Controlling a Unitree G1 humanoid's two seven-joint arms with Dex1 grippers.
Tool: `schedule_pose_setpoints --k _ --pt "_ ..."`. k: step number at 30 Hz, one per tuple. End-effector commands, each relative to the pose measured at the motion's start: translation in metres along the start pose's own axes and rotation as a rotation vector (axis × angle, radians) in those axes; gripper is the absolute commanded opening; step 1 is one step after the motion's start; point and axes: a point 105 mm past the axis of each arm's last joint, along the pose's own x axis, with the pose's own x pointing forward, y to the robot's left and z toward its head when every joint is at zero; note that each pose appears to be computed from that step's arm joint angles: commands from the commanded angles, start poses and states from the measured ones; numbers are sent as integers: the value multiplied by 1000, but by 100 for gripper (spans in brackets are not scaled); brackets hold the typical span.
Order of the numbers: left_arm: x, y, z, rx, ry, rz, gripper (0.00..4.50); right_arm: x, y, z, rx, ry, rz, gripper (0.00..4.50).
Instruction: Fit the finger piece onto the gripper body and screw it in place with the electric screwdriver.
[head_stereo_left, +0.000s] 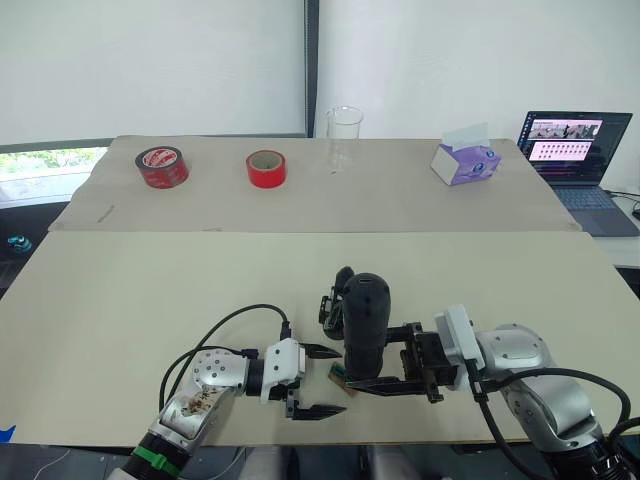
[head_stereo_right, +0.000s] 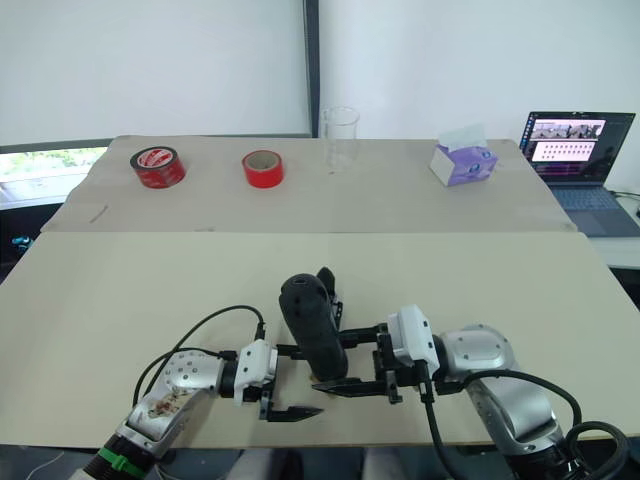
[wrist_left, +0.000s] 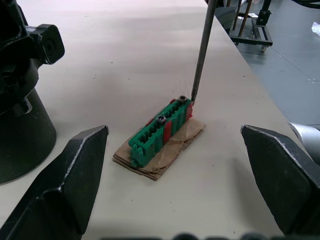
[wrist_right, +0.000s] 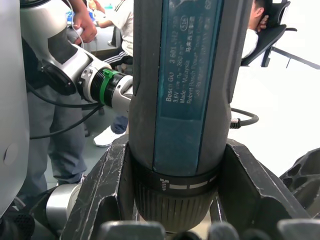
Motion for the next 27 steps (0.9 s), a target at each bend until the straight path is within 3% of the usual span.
schedule_pose_setpoints --k 1,15,27 --pt "-4 -3 -22 -84 63 19 450 1 3 12 -31 -33 26 192" --pt "-5 -4 -21 -84 59 17 450 0 -5 43 -79 -122 -35 192" --pt "-8 -4 -21 -82 64 18 450 4 -4 28 -66 -96 -21 192"
